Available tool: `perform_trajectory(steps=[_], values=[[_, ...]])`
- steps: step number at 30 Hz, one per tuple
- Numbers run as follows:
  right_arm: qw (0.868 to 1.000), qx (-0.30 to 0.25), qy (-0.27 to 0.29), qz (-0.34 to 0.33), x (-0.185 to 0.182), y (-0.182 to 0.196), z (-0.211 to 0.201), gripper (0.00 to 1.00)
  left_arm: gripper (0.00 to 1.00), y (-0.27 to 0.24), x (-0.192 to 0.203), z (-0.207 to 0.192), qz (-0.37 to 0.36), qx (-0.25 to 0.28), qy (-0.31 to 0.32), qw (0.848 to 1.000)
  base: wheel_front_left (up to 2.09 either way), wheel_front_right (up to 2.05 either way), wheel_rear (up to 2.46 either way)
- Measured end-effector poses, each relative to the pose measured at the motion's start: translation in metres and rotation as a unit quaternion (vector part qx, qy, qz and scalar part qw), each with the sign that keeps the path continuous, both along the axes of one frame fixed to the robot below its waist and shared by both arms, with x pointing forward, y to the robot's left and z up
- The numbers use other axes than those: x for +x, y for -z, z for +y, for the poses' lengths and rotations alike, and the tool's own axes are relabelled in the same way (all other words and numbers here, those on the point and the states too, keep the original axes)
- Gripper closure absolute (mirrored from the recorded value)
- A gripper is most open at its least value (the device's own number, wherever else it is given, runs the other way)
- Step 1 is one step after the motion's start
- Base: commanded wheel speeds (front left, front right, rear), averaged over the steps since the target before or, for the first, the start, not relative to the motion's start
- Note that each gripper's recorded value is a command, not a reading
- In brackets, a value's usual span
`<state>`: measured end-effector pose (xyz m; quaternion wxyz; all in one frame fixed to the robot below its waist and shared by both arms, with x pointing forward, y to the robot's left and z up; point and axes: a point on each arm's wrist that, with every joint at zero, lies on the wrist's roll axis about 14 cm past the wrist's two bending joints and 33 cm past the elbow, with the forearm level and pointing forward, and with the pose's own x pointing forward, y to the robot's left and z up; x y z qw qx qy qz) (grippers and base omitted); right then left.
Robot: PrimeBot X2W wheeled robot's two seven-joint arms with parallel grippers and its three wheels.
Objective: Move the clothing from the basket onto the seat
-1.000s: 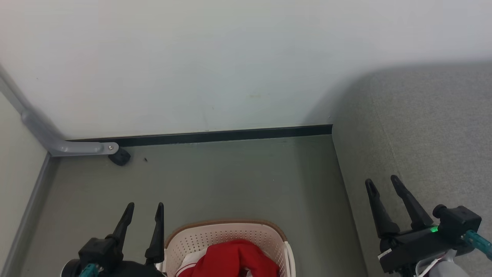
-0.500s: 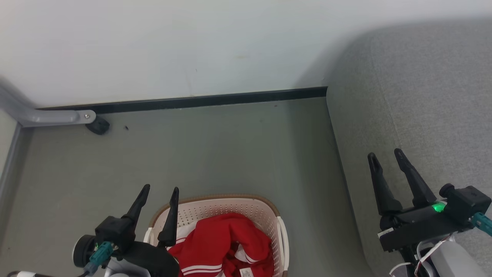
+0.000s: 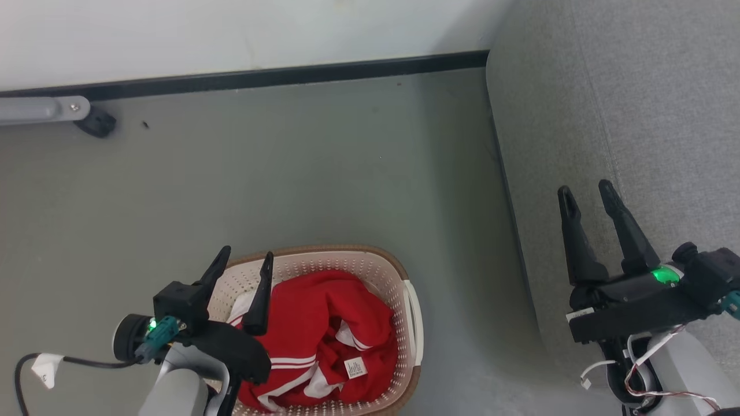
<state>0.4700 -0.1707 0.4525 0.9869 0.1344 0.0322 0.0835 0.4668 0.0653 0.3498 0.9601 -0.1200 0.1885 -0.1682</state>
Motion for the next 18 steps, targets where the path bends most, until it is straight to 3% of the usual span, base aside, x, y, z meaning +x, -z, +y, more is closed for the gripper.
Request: perform_trajectory(steps=[18], values=[[0.999, 0.027, 0.026, 0.001, 0.035, 0.023, -0.005, 0.00, 0.00, 0.109, -0.020, -0.028, 0.157, 0.022, 0.065, 0.985, 0.00, 0.00, 0.00]])
